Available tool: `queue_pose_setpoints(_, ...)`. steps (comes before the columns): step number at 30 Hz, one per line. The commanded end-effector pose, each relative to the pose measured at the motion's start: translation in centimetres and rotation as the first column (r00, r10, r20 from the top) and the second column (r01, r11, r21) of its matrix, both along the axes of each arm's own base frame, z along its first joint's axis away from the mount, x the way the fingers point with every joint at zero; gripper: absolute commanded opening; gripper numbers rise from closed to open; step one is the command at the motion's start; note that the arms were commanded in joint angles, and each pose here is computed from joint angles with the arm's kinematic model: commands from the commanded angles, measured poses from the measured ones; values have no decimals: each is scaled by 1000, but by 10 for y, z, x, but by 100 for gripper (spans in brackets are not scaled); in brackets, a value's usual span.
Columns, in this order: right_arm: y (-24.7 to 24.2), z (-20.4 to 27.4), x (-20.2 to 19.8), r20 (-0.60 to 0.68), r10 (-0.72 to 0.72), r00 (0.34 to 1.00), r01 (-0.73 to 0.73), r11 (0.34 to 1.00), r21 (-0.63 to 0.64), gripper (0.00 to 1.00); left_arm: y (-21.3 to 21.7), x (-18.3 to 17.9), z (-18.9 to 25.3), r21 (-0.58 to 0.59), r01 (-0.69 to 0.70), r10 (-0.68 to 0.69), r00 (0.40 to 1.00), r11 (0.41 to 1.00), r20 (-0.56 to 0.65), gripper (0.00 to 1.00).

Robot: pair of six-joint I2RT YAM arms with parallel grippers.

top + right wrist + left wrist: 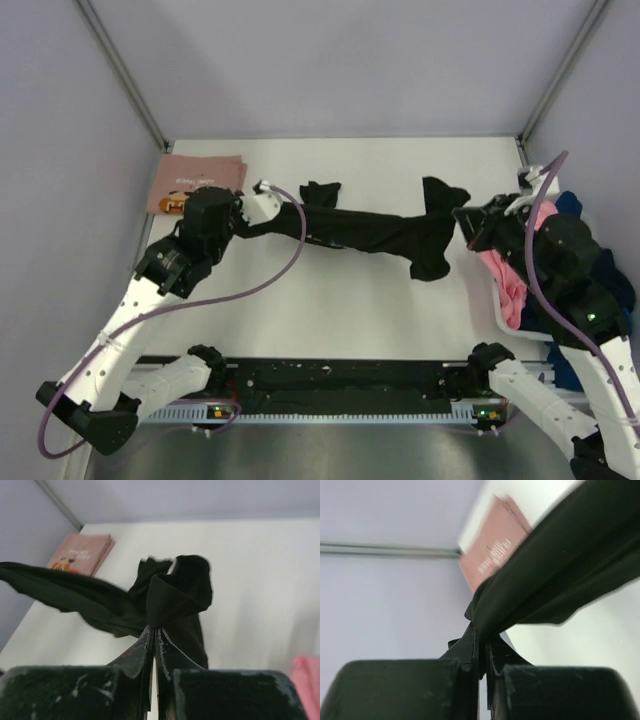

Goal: Fold and stack the t-shirts
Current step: Flatten out the tshirt

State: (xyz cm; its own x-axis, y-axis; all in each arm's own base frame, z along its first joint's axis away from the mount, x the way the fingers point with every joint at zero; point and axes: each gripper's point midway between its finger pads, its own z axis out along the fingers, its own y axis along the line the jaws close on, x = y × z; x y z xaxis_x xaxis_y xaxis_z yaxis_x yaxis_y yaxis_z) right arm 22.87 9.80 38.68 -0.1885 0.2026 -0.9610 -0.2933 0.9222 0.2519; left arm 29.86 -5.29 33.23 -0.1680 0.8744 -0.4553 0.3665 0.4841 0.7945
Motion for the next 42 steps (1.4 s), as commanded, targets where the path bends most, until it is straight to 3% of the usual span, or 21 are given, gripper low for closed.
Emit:
queue_pose_setpoints(1, 53, -111, -36, -373, 242, 896, -160, 958, 238, 0, 10, -30, -102, 94, 50, -26, 972, 994, -235, 0)
queue_pose_setpoints(3, 73, -170, -67, -526, 318, 789, -172, 936, 307, 0, 10, -56, -152, 88, 107, -67, 926, 990, -371, 0)
queue_pose_setpoints(6, 76, -216, -110, -629, 311, 713, -141, 942, 306, 0, 11, -102, -212, 48, 193, -136, 827, 980, -545, 4)
queue_pose_setpoints(10, 88, -281, -178, -808, 367, 461, -137, 929, 344, 3, 0, -165, -249, -100, 341, -308, 640, 935, -703, 49)
queue_pose_setpoints(12, 91, -302, -210, -872, 356, 336, -168, 934, 317, 13, 5, -181, -254, -108, 351, -312, 600, 930, -737, 60)
queue_pose_setpoints(13, 89, -307, -227, -898, 337, 282, -205, 936, 287, 25, 11, -184, -255, -89, 343, -290, 595, 935, -749, 62)
queue_pose_setpoints(15, 83, -302, -236, -923, 289, 255, -252, 941, 225, 45, 19, -188, -253, -56, 320, -248, 597, 946, -763, 63)
queue_pose_setpoints(16, 79, -293, -233, -925, 260, 276, -271, 945, 185, 52, 23, -189, -252, -42, 314, -232, 597, 949, -768, 64)
queue_pose_setpoints(22, 66, -245, -165, -792, 100, 603, -207, 978, -34, 68, 39, -184, -244, 45, 285, -158, 649, 958, -744, 63)
queue_pose_setpoints(28, 102, -247, -105, -677, -3, 736, -222, 944, -246, 65, 44, -180, -251, 68, 246, -119, 671, 967, -732, 62)
queue_pose_setpoints(33, 132, -272, -61, -661, -66, 747, -247, 896, -369, 65, 40, -178, -252, 44, 226, -126, 683, 973, -719, 62)
queue_pose_setpoints(36, 145, -299, -55, -702, -73, 708, -293, 874, -387, 66, 39, -177, -257, 39, 224, -129, 687, 974, -715, 63)
queue_pose_setpoints(39, 147, -319, -44, -691, -120, 713, -296, 841, -452, 66, 34, -171, -264, 28, 224, -141, 700, 974, -700, 63)
queue_pose_setpoints(41, 148, -332, -38, -702, -138, 699, -306, 829, -467, 56, 31, -164, -268, 26, 221, -143, 712, 975, -688, 64)
queue_pose_setpoints(42, 144, -341, -37, -709, -161, 686, -310, 817, -486, 47, 29, -161, -269, 24, 221, -146, 717, 975, -681, 64)
